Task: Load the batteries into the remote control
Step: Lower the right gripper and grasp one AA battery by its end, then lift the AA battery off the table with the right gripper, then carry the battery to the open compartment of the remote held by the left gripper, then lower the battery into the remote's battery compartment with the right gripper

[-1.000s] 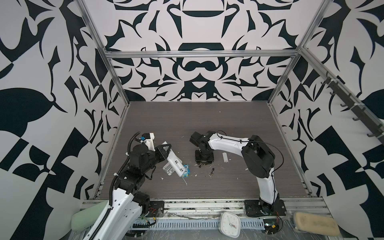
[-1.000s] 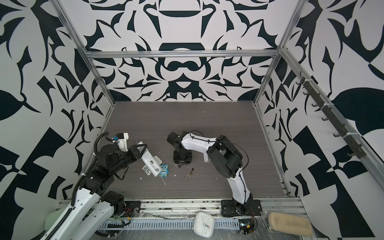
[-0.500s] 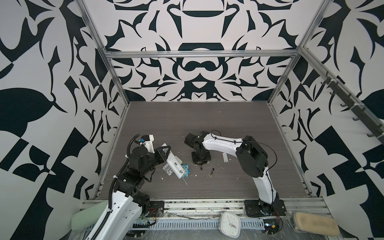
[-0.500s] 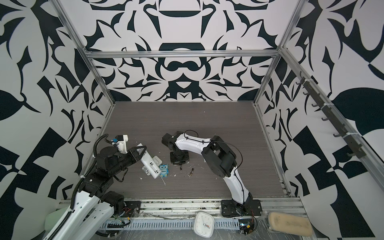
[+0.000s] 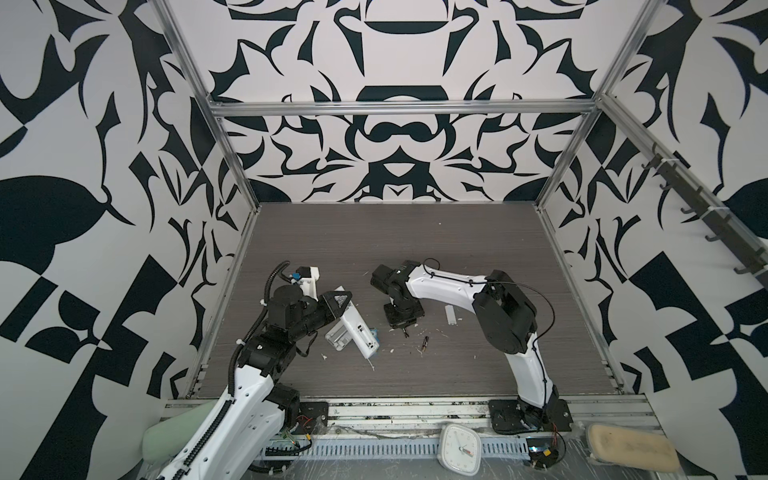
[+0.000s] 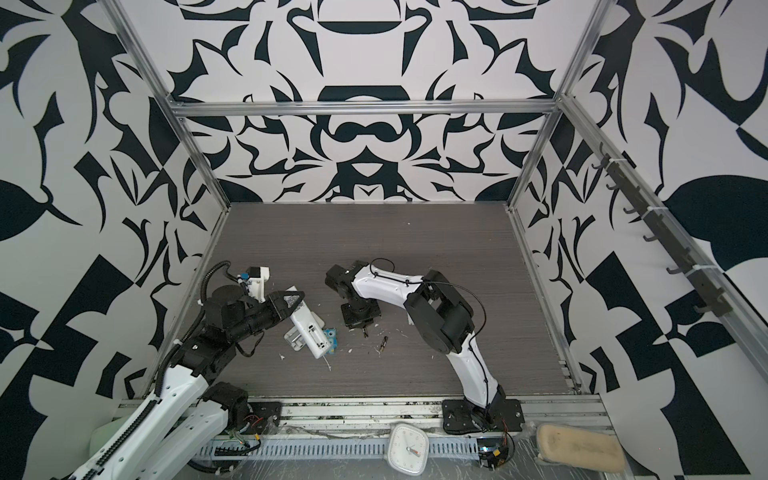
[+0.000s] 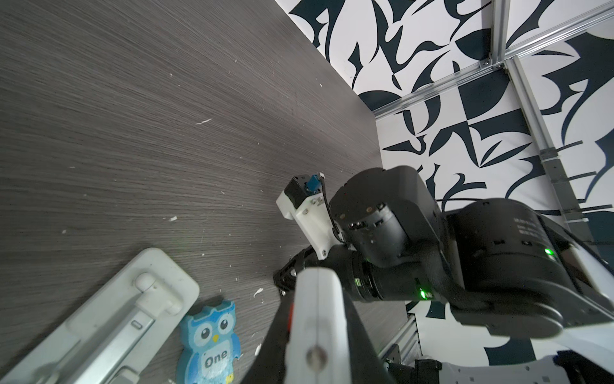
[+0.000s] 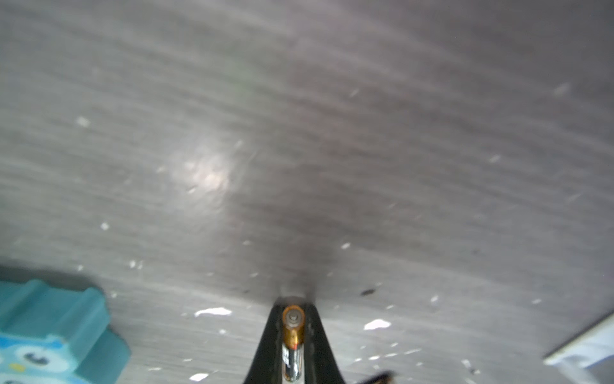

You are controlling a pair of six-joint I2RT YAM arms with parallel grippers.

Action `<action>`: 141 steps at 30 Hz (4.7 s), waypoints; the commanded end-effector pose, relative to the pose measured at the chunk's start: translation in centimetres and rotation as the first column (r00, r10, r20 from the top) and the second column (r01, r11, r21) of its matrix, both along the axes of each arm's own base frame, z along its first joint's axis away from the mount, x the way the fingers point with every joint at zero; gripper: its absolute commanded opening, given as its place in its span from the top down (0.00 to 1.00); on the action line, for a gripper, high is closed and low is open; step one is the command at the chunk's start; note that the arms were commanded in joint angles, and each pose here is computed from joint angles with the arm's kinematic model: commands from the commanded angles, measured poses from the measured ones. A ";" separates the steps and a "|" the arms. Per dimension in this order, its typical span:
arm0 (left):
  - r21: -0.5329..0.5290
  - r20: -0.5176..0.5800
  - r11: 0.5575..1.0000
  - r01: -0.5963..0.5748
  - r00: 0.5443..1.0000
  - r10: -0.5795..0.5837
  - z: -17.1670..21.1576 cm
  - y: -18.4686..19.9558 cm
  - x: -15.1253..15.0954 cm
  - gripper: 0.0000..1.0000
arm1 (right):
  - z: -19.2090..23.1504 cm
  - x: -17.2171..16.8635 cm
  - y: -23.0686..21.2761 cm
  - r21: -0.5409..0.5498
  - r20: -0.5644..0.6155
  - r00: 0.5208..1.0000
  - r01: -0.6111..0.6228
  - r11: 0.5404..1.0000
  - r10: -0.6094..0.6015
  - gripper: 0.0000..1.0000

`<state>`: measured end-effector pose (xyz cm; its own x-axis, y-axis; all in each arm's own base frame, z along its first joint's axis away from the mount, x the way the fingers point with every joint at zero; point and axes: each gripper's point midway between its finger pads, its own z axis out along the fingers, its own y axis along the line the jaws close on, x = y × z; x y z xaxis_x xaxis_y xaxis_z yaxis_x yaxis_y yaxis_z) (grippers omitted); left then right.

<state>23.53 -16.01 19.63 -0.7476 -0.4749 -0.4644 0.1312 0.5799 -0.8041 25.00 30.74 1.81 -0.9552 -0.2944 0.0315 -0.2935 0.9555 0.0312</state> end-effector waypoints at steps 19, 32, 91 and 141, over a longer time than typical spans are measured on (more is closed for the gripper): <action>-0.063 0.155 0.989 0.131 0.981 -0.120 6.7 -8.0 3.2 1.00 | 0.9 5.6 -5.8 -0.064 0.114 0.973 -0.195 0.979 0.201 1.00; -0.038 0.124 0.990 0.138 0.983 -0.133 5.6 -7.9 3.2 1.00 | 0.5 4.6 -5.6 0.031 0.071 0.975 -0.211 0.977 0.209 0.79; -0.110 0.198 0.987 0.119 0.976 -0.096 9.2 -10.0 6.2 1.00 | 21.5 3.2 -6.5 0.480 0.497 0.868 -0.280 0.832 0.005 1.00; -0.249 0.284 0.955 0.163 0.955 -0.089 14.3 -11.8 6.8 1.00 | 30.2 0.0 -0.2 0.551 0.730 0.683 -0.602 0.578 0.017 1.00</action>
